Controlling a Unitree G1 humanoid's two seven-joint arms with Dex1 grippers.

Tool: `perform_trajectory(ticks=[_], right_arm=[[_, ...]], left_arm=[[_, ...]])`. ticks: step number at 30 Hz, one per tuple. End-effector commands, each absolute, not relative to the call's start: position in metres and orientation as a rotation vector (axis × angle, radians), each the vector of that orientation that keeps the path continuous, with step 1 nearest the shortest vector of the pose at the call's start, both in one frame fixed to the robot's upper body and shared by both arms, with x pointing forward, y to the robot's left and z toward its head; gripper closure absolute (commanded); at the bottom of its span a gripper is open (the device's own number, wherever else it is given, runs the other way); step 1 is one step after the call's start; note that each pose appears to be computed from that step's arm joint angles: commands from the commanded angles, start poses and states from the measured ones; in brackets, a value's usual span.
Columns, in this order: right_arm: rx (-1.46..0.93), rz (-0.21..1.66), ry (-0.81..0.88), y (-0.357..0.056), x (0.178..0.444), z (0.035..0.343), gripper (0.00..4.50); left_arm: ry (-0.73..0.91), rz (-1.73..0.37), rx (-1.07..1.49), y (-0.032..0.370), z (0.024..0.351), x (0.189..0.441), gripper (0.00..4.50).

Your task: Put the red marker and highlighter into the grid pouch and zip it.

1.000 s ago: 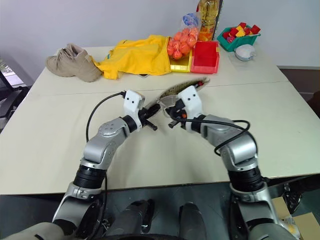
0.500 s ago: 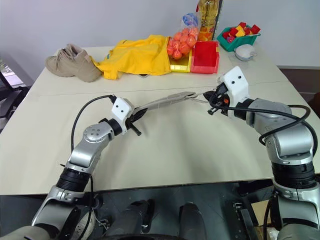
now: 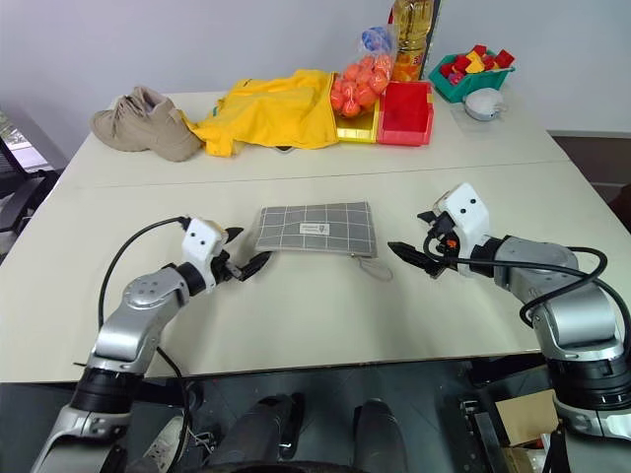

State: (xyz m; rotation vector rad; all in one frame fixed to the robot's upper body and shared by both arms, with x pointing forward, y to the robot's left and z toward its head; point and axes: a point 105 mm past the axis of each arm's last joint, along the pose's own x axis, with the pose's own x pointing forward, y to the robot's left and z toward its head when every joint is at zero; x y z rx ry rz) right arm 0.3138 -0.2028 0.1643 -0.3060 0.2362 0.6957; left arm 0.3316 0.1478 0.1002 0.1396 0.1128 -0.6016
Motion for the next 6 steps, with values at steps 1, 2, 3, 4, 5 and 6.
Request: perform_trajectory(ticks=[1, 2, 3, 4, 5, 6], right_arm=[[-0.284, 0.701, 0.165, -0.211, 0.31, 0.178, 0.03], [-0.279, 0.7, 0.164, -0.212, 0.309, 0.176, 0.03], [-0.277, 0.699, 0.164, -0.213, 0.309, 0.175, 0.03], [-0.268, 0.701, 0.169, -0.214, 0.309, 0.172, 0.03], [-0.262, 0.702, 0.174, -0.214, 0.309, 0.169, 0.03], [-0.255, 0.702, 0.179, -0.215, 0.31, 0.166, 0.03]], left_arm=[[0.117, -0.538, 0.08, 0.169, 0.104, 0.322, 0.0], [0.123, -0.519, 0.085, 0.175, 0.101, 0.319, 0.0], [0.126, -0.507, 0.088, 0.178, 0.1, 0.317, 0.0], [0.135, -0.493, 0.093, 0.182, 0.097, 0.314, 0.0], [0.139, -0.484, 0.089, 0.185, 0.096, 0.311, 0.0], [0.137, -0.47, 0.085, 0.187, 0.096, 0.31, 0.0]])
